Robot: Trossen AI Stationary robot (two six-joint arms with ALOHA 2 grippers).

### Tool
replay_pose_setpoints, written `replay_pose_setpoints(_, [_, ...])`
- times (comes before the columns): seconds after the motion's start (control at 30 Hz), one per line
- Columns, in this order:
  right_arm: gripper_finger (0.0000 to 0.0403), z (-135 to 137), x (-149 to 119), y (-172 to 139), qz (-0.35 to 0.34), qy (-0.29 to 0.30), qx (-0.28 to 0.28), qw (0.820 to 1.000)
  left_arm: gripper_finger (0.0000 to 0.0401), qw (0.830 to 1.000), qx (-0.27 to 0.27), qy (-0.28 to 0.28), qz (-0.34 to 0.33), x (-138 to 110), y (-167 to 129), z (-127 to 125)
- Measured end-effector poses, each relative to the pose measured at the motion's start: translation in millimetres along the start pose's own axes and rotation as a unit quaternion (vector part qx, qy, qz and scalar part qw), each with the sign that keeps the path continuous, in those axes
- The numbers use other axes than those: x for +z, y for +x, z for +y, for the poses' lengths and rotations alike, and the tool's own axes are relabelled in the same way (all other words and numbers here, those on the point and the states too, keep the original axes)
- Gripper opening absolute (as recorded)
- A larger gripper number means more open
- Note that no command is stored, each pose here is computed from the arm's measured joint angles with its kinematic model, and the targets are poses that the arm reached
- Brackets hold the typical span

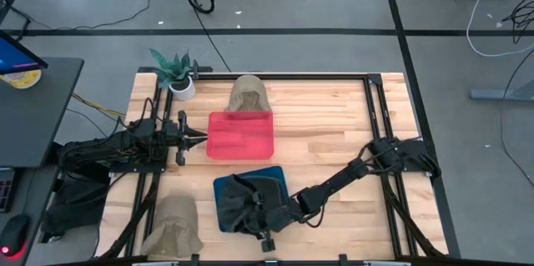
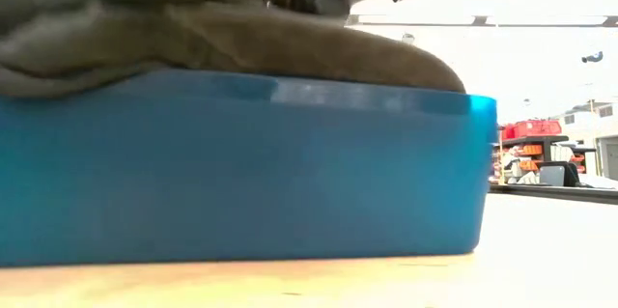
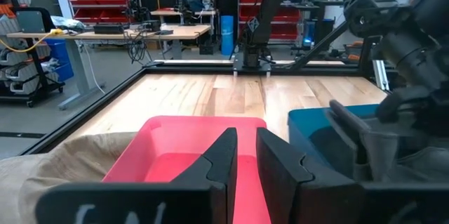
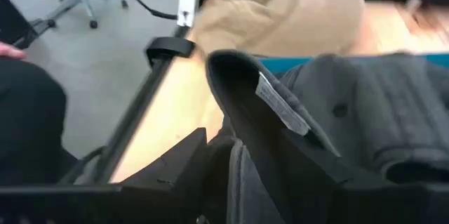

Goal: Pick & Place hat
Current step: Put the black cap into the blue bin

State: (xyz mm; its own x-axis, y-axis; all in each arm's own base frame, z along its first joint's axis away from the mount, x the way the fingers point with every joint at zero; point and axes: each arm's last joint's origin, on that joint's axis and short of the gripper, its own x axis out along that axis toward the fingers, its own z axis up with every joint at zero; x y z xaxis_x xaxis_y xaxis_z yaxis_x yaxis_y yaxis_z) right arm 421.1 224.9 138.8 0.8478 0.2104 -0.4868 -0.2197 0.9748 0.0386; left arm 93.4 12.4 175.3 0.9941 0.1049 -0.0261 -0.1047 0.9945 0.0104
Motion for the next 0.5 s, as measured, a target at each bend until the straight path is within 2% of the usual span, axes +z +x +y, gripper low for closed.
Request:
replay_pose_setpoints(0.2, [0.0171,-9,0,2,0.008,0.029,0.012,0.999,0.0058,1.0,0.0,0.0,0.0,0,0,0])
replay_pose_setpoints(0.5, [0.0171,4,23,-15,-0.05,0.007,0.05,0.997,0.0058,1.0,0.0,0.0,0.0,0,0,0])
